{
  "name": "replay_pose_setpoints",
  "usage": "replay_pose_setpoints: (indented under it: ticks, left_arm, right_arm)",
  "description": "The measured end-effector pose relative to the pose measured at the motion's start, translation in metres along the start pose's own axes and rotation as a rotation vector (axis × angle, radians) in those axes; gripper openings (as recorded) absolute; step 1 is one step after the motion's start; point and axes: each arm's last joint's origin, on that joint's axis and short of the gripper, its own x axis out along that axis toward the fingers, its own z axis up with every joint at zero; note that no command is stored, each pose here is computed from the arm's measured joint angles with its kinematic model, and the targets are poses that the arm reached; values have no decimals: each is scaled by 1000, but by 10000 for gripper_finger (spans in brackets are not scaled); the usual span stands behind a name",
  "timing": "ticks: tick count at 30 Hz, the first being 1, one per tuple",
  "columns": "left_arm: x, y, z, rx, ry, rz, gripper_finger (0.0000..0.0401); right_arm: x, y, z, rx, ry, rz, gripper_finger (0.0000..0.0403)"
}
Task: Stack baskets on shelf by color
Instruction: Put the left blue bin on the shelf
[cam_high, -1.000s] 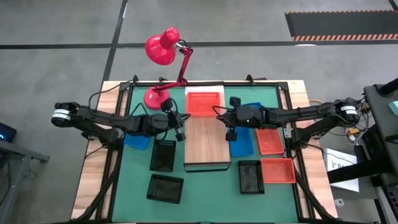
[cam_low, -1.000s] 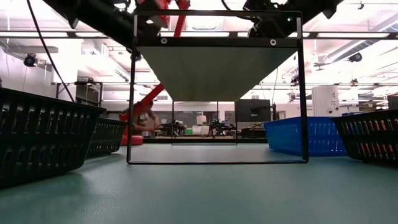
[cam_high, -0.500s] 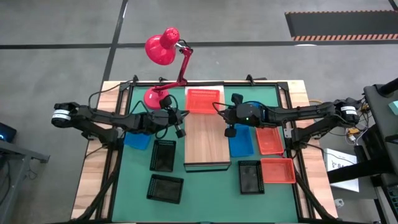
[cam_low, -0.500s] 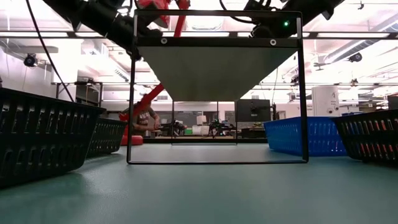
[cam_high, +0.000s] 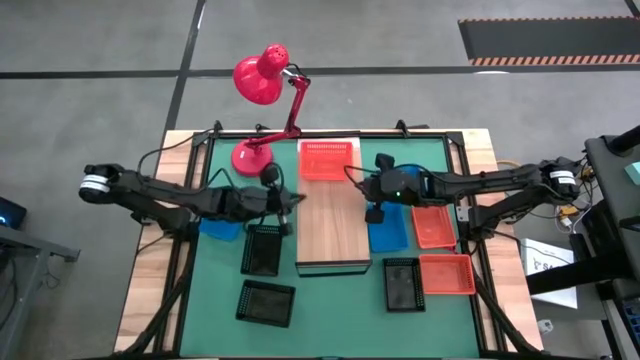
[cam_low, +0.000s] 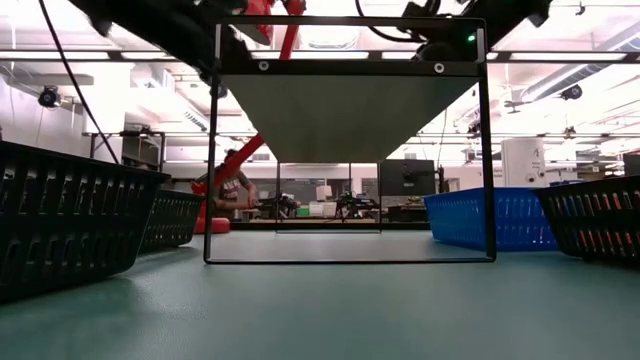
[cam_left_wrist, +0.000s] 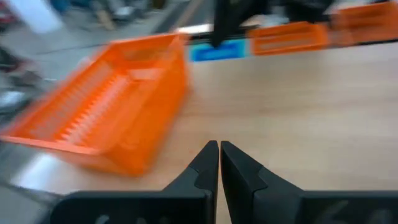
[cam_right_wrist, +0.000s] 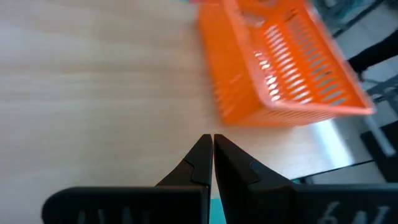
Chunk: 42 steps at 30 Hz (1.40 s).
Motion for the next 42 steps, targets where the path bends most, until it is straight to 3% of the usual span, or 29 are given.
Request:
replay_pose_setpoints:
  ticks: [6,11,16,19,22,33,42]
  left_arm:
    - [-37,-24,-6,-153,128,-143,1]
    - [-62,-25,-17,-359,274,-147,1]
    - [-79,-13,-39,-592,513,-5,1]
    - [-94,-2,-55,-681,731,172,1]
    - [-105,5,-64,-768,856,346,1]
    - [-101,1,-72,-780,918,386,1]
    - [-94,-4,-69,-659,876,235,1]
  right_arm:
    - [-11,19,2,-34,-4,65,9]
    - [-15,29,5,-58,-27,96,9]
    - [-18,36,6,-70,-37,113,9]
    - [-19,39,7,-85,-42,123,9]
    - [-20,39,7,-83,-46,123,9]
    - [-20,39,7,-75,-48,123,9]
    - [-19,39,6,-58,-42,125,9]
